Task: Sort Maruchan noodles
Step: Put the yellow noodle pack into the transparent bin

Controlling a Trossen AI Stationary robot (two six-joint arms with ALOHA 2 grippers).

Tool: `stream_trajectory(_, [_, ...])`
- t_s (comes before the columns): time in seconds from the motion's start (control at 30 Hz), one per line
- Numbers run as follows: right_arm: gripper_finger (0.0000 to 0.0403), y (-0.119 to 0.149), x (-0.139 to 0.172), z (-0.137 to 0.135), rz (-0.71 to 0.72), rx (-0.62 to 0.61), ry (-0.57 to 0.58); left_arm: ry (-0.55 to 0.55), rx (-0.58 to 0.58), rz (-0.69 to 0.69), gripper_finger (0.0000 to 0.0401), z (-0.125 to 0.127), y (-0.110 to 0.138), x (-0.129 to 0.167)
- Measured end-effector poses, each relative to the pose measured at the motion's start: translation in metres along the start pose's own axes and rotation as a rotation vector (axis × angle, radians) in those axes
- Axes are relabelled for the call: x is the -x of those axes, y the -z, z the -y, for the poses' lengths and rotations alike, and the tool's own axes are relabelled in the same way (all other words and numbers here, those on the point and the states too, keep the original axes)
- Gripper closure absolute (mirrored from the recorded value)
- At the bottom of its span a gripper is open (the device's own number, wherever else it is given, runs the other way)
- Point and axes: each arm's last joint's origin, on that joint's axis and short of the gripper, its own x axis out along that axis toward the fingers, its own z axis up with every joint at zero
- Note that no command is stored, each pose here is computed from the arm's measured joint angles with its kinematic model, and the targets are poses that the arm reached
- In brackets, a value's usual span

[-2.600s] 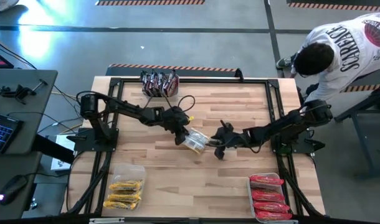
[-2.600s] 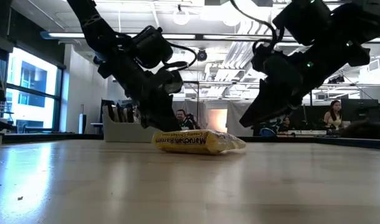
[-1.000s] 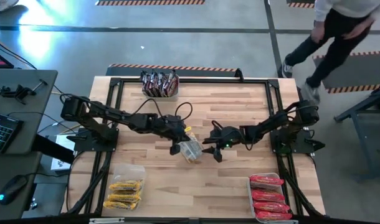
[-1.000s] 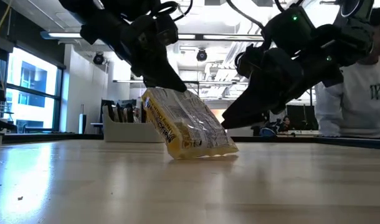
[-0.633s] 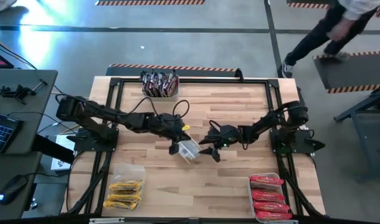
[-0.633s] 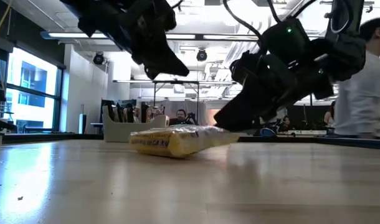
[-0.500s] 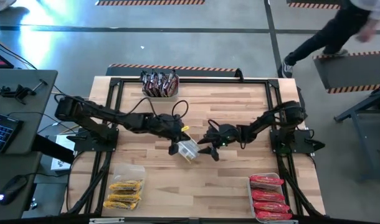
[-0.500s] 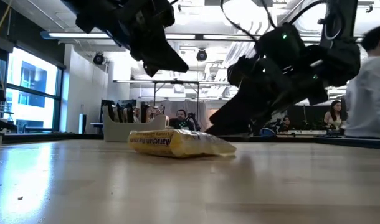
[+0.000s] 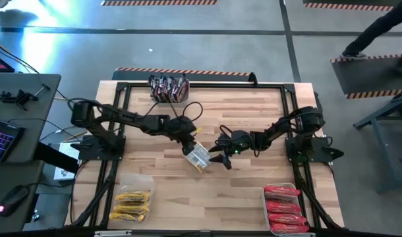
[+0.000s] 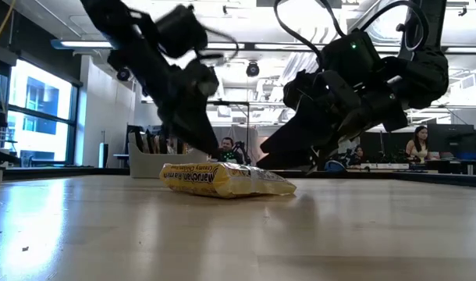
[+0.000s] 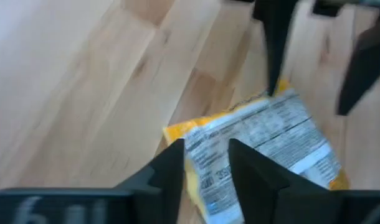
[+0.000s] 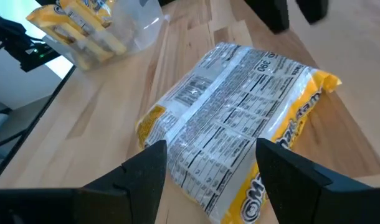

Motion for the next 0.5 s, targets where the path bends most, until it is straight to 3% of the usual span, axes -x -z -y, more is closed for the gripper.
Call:
stream_trajectory(0.27, [0.0171, 0.001, 0.000, -0.002, -0.004, 0.003, -0.005, 0.063, 0.027, -0.073, 0.0219, -0.014, 0.008, -0.028])
stream_trajectory(0.4, [0.0171, 0.001, 0.000, -0.002, -0.002, 0.003, -0.006, 0.148, -0.011, -0.070, 0.0223, -0.013, 0.009, -0.037])
stream_trajectory(0.5, [0.0171, 0.001, 0.000, -0.002, -0.002, 0.006, -0.006, 0.175, -0.028, -0.067, 0.0252, -0.012, 0.009, -0.040])
